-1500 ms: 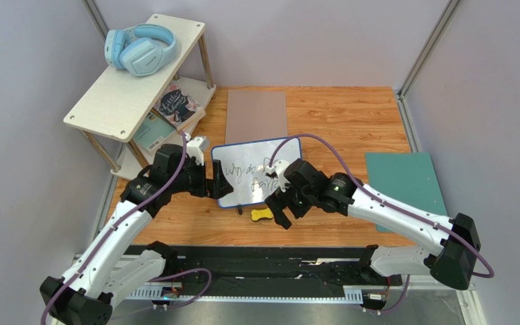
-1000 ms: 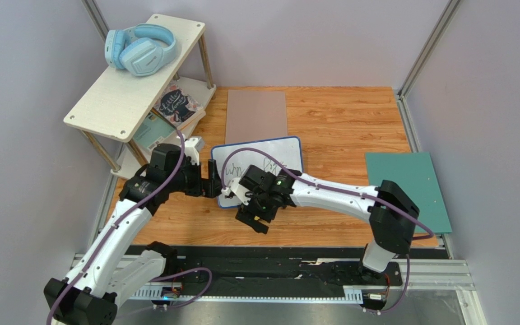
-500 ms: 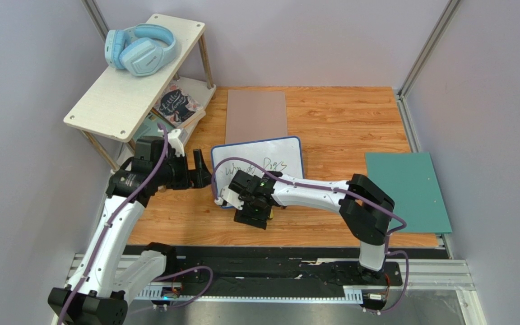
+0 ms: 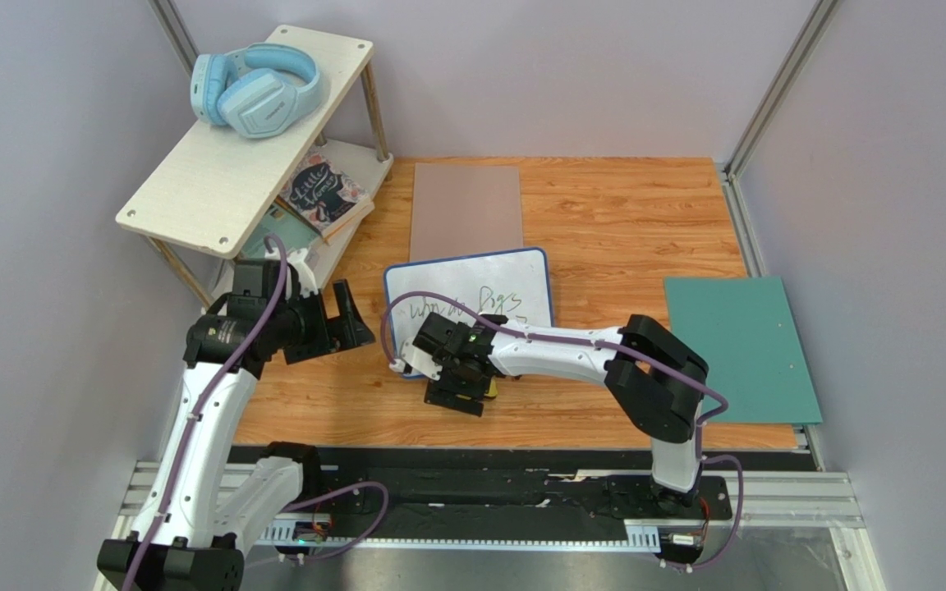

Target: Erase the whiteboard

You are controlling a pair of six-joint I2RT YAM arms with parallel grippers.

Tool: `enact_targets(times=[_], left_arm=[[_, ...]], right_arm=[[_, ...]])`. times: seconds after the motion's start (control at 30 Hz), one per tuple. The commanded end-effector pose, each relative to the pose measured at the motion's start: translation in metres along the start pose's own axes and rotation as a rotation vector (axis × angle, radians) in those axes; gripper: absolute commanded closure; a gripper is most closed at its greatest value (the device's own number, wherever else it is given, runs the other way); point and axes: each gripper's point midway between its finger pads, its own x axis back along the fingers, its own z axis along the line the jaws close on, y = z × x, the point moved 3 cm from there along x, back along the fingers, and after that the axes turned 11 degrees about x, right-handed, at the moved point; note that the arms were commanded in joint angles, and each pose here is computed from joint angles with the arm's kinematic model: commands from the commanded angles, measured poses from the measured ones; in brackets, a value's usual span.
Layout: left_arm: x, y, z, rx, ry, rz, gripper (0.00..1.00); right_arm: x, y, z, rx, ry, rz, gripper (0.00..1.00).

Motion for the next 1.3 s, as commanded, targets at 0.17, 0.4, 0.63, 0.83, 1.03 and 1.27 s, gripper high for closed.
enact_targets(times=[0.17,0.4,0.63,0.83,1.03,1.27], left_arm=[[-0.003,-0.008,0.007,-0.012,0.004,0.042,0.0],[-0.002,-0.009,0.009,-0.026,0.011,0.041,0.01],[-0.003,-0.012,0.011,-0.028,0.014,0.044,0.01],[0.001,-0.008,0.006,-0.069,-0.026,0.016,0.0],[0.0,-0.002,-0.024,-0.063,-0.212,0.004,0.01],[-0.021,0.013,-0.051,-0.046,-0.419,-0.02,0.06]], right_arm=[[-0.003,-0.005,-0.008,-0.009,-0.045,0.009,0.24],[0.004,-0.005,-0.002,-0.027,-0.015,-0.014,0.4],[-0.002,-0.006,0.002,-0.023,0.014,0.011,0.65],[0.004,-0.005,0.001,-0.039,0.008,0.002,0.87],[0.024,0.002,-0.002,-0.1,-0.013,-0.053,0.96],[0.077,-0.001,-0.027,-0.275,-0.12,-0.182,0.99]])
